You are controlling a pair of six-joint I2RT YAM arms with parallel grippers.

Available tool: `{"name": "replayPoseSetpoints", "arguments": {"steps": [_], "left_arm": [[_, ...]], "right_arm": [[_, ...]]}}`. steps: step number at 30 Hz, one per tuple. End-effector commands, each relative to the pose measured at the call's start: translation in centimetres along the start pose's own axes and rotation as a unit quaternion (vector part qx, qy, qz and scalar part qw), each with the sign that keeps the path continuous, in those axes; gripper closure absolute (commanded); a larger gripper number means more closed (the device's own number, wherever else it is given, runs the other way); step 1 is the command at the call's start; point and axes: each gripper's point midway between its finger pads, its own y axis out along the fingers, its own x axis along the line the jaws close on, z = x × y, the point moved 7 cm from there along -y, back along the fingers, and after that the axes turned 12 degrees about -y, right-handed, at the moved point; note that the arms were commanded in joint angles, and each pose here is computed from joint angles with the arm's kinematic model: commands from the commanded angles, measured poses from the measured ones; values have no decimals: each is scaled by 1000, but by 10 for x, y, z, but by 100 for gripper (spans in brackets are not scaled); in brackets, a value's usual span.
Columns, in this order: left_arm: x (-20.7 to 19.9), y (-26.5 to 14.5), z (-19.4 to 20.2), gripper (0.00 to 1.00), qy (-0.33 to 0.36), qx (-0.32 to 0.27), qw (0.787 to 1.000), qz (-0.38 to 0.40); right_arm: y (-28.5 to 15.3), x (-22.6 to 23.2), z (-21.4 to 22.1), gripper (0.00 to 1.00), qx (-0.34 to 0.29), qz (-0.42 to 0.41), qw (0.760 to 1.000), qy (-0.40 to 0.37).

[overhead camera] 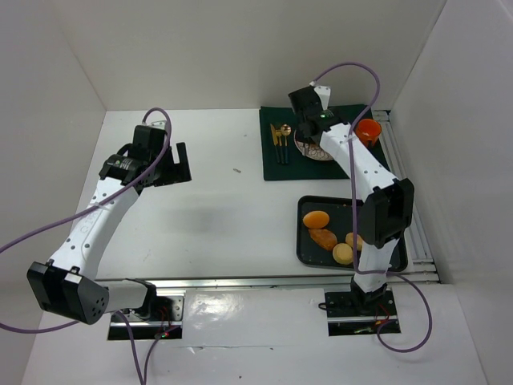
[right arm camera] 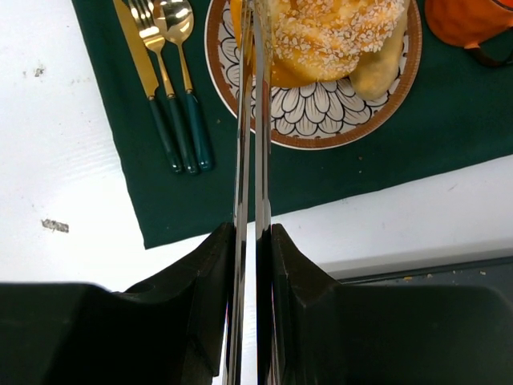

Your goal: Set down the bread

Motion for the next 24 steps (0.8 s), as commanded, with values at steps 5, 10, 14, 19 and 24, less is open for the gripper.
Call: {"name": "replayPoseSetpoints", "arguments": {"steps": [5, 10, 14, 19, 24], "left_arm": [[-1, -9, -6, 0, 0, -21, 1000, 0], [-3, -10, -9, 0, -5, -20, 1000, 0], [-4, -10, -8, 0, -5, -18, 1000, 4], [-4, -12, -11, 0, -6, -25, 1000, 3], [-2, -13, -15, 0, -13, -36, 999, -14]], "right_arm": [[-7, -2, -21, 61, -47, -8, 999, 25], [-21, -6, -34, 56, -69, -14, 997, 37], [-28, -9, -40, 54, -77, -16, 996, 36], [-32, -7, -42, 54, -82, -16, 996, 36], [-57, 16, -56, 54, -114, -58, 991, 36]]}}
